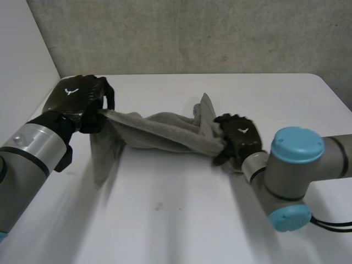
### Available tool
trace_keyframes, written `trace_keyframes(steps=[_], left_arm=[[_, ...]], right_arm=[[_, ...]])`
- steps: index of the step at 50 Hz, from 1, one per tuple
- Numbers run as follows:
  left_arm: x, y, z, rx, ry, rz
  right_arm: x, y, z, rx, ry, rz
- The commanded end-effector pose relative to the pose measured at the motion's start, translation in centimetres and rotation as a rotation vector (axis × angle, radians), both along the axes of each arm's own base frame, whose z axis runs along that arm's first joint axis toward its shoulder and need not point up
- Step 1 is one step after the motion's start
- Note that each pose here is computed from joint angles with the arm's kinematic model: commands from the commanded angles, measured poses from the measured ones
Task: Fold the laundry
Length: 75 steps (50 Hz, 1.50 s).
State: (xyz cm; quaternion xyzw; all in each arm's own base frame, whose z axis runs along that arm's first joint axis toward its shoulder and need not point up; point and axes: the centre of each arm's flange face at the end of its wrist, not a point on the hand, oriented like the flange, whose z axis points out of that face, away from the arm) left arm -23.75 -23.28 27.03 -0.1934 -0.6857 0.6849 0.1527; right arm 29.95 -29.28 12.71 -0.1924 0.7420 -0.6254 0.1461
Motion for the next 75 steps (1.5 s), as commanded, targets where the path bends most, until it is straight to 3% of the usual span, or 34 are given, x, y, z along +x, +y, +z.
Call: trace_keyframes(steps=[1,12,20,26,28,32,39,50,56,58,59,61,62,64,69,75], left_arm=[[0.7,-0.4,-0.3,0.008,0.000,0.029],[1.2,-0.5,-1.2,0.038,-0.010,0.045],[1.6,-0.5,-1.9,0.061,-0.033,0.055],[2.4,0.3,-2.8,0.115,-0.141,0.056],[2.9,1.2,-2.7,0.136,-0.259,0.048],[3.2,2.3,-2.8,0.159,-0.383,0.021],[3.6,3.7,-4.3,0.227,-0.590,-0.057],[2.1,0.0,-9.8,0.361,-0.650,-0.125],[0.2,-6.2,-8.8,0.208,-0.619,-0.080],[-0.9,-9.5,-4.3,0.023,-0.567,-0.030],[-0.9,-9.5,-4.3,0.022,-0.567,-0.029],[-1.9,-12.3,2.3,-0.249,-0.479,0.048],[-1.9,-12.3,2.4,-0.251,-0.478,0.048],[-2.6,-13.0,9.2,-0.543,-0.365,0.126],[-2.4,-12.0,15.5,-0.821,-0.213,0.198],[-2.1,-12.0,12.3,-0.682,-0.177,0.150]], right_arm=[[-2.2,-2.1,-0.5,-0.031,0.104,-0.044],[-2.5,-1.4,-1.4,0.058,0.128,0.020],[-5.0,-2.8,6.1,-0.078,0.109,0.030],[-7.1,-0.7,13.3,-0.150,0.317,0.171],[-8.5,1.1,15.8,-0.139,0.458,0.225],[-9.6,2.9,16.9,-0.113,0.609,0.279],[-9.8,5.2,16.5,-0.066,0.771,0.399],[-8.7,2.6,10.9,0.083,0.836,0.479],[-6.0,-1.3,10.6,-0.059,0.918,0.377],[-5.1,-4.9,13.9,-0.276,0.895,0.225],[-5.1,-4.9,13.9,-0.278,0.895,0.224],[-4.4,-8.1,20.4,-0.589,0.773,-0.007],[-4.4,-8.1,20.4,-0.591,0.773,-0.008],[-4.3,-9.0,26.9,-0.880,0.581,-0.186],[-4.6,-7.2,31.7,-1.118,0.415,-0.263],[-4.2,-6.6,28.4,-1.060,0.439,-0.163]])
